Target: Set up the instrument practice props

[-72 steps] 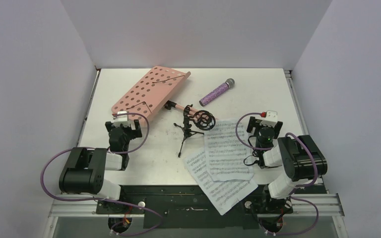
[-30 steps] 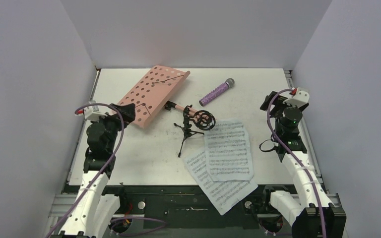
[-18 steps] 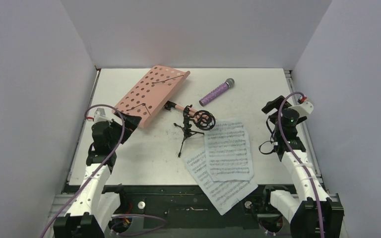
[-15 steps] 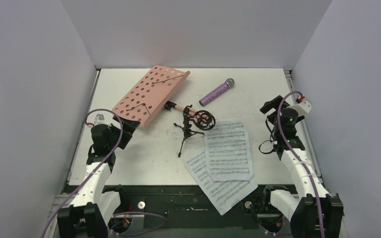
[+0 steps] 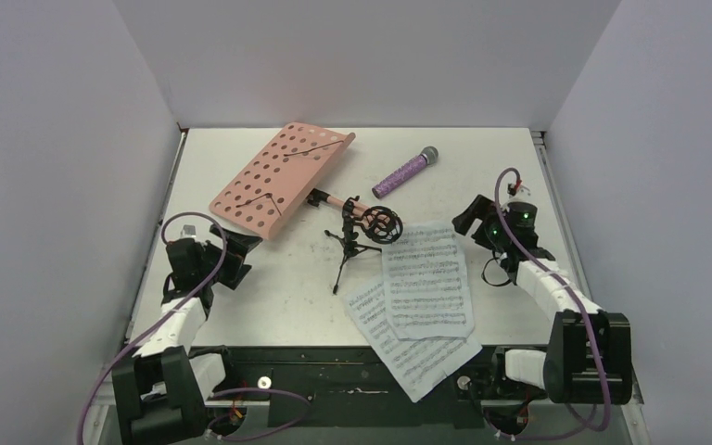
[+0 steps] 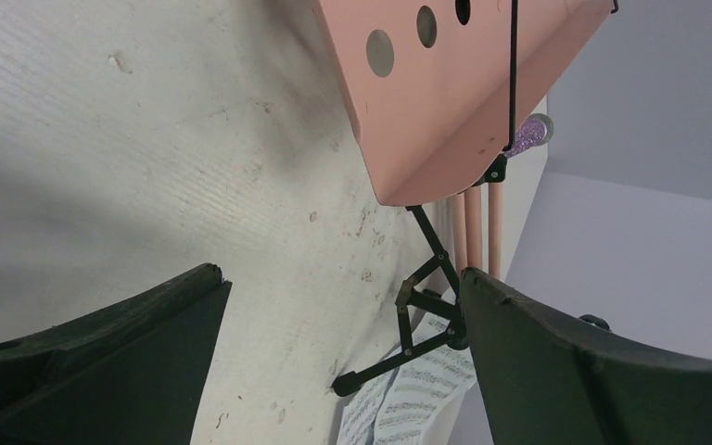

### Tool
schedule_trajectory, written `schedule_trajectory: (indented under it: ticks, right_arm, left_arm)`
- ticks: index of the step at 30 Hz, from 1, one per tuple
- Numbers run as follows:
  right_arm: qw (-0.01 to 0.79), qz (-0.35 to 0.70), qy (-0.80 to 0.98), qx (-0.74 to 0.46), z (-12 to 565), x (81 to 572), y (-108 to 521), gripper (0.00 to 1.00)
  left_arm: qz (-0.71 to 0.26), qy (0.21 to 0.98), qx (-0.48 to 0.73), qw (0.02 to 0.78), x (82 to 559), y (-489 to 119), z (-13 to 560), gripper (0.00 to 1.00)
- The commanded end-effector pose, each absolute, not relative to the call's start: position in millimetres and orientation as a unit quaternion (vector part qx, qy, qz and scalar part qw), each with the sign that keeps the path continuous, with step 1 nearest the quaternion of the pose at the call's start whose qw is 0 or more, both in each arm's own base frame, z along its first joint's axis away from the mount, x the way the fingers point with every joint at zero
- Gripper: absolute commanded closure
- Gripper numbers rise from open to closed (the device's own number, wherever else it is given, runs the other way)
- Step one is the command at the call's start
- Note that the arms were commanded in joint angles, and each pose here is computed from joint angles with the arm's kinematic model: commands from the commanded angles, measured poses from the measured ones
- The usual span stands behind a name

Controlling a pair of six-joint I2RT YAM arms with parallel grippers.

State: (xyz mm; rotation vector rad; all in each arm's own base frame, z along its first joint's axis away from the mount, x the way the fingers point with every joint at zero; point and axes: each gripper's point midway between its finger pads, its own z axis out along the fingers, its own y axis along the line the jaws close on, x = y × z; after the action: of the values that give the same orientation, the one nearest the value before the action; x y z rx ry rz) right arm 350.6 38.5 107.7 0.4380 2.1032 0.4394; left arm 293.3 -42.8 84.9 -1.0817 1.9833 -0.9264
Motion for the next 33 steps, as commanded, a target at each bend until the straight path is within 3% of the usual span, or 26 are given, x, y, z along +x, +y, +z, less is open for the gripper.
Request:
schedule_trajectory:
  ticks: [1, 9, 15, 17, 23, 33]
  right_arm:
    - [0.399, 0.227, 0.878, 0.134, 80, 338, 70, 0.09]
    - [0.338, 0.271, 0.898, 0.081, 60, 298, 126, 0.03]
    - [0.314, 0.258, 0.909, 0.093, 58, 265, 123, 0.02]
    - [0.323, 0.238, 0.911, 0.095, 61, 260, 115, 0.0]
    - [0.379, 0.209, 0.899, 0.066, 91, 275, 104, 0.1]
    - [0.424, 0.219, 0.879, 0.015, 122, 284, 110, 0.1]
  left_arm:
    - [-0.372, 0.758, -0.381, 0.377, 308, -42, 108, 0.04]
    - [-0.374, 0.765, -0.372, 0.37, 315, -42, 107, 0.04]
    - [-0.396, 0.762, -0.377, 0.346, 324, -47, 95, 0.04]
    - [-0.41, 0.758, -0.376, 0.339, 328, -51, 93, 0.04]
    - [-0.444, 0.749, -0.361, 0.336, 338, -61, 92, 0.04]
    - [-0.477, 0.731, -0.339, 0.351, 355, -64, 97, 0.0]
